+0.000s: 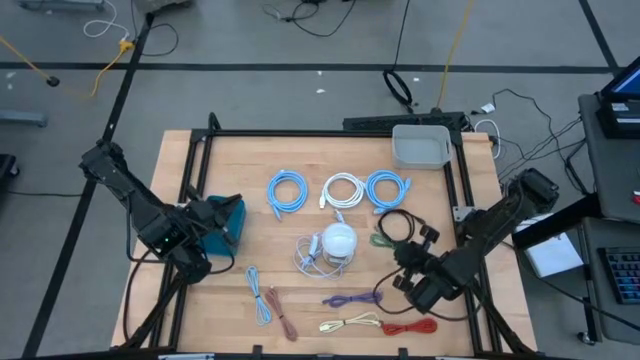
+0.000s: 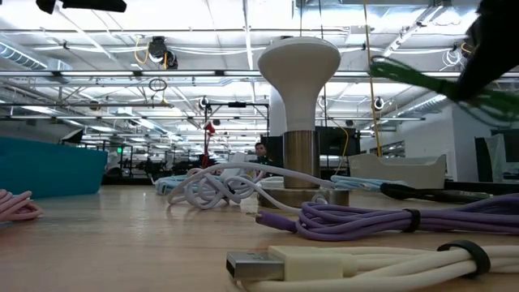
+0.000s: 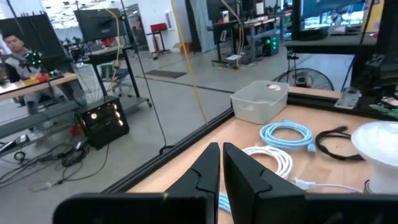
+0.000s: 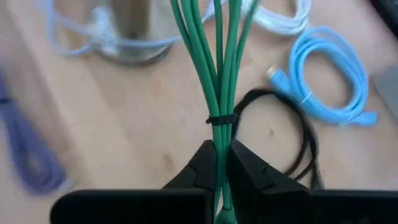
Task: Pick & Place USB Port
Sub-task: Put the green charger cable into the blue bin
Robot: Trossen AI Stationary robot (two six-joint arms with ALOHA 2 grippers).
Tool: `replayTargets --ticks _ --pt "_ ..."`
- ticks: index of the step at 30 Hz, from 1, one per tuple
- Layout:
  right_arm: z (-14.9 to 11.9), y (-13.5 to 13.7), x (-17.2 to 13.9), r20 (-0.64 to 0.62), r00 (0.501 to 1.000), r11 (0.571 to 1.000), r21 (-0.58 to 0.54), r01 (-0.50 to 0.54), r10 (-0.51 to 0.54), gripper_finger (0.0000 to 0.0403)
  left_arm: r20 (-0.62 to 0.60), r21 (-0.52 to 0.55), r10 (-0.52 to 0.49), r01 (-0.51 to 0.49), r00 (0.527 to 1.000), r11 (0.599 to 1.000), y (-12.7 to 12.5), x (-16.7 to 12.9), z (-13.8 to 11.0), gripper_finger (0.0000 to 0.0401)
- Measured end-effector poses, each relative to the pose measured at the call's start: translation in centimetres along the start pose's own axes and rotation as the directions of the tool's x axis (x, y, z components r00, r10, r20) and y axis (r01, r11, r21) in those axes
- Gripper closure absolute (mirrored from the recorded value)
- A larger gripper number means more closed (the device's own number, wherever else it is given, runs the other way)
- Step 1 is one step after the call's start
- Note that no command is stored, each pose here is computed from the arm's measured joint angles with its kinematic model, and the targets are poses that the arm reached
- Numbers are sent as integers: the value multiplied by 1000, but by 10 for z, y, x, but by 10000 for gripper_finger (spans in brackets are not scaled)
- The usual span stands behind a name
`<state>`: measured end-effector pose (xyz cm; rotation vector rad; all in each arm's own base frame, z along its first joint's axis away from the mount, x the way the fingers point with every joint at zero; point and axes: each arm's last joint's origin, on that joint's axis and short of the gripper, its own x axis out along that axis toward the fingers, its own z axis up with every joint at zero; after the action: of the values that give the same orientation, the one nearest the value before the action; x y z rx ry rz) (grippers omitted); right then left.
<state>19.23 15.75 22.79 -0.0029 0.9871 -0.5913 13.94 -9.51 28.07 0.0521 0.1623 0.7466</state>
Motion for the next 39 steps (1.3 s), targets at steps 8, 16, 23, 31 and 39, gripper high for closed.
replayTargets --ticks 8,16,23,31,39 --pt "59 26 -18 461 884 994 -109 -31 79 391 111 -42 49 -45 993 998 5 2 -24 375" --pt "120 39 -7 729 640 965 -247 -85 243 391 133 -6 -6 7 991 1000 30 -3 -59 387" --pt "125 25 23 702 678 973 -215 -89 217 391 139 -51 -72 80 988 995 42 -11 -55 389" --pt "126 17 37 687 696 974 -210 -84 208 391 131 -23 -14 17 991 1000 60 -10 -9 397" --pt "126 17 38 684 700 968 -246 -47 208 391 109 -18 47 -46 993 999 106 -17 87 395"
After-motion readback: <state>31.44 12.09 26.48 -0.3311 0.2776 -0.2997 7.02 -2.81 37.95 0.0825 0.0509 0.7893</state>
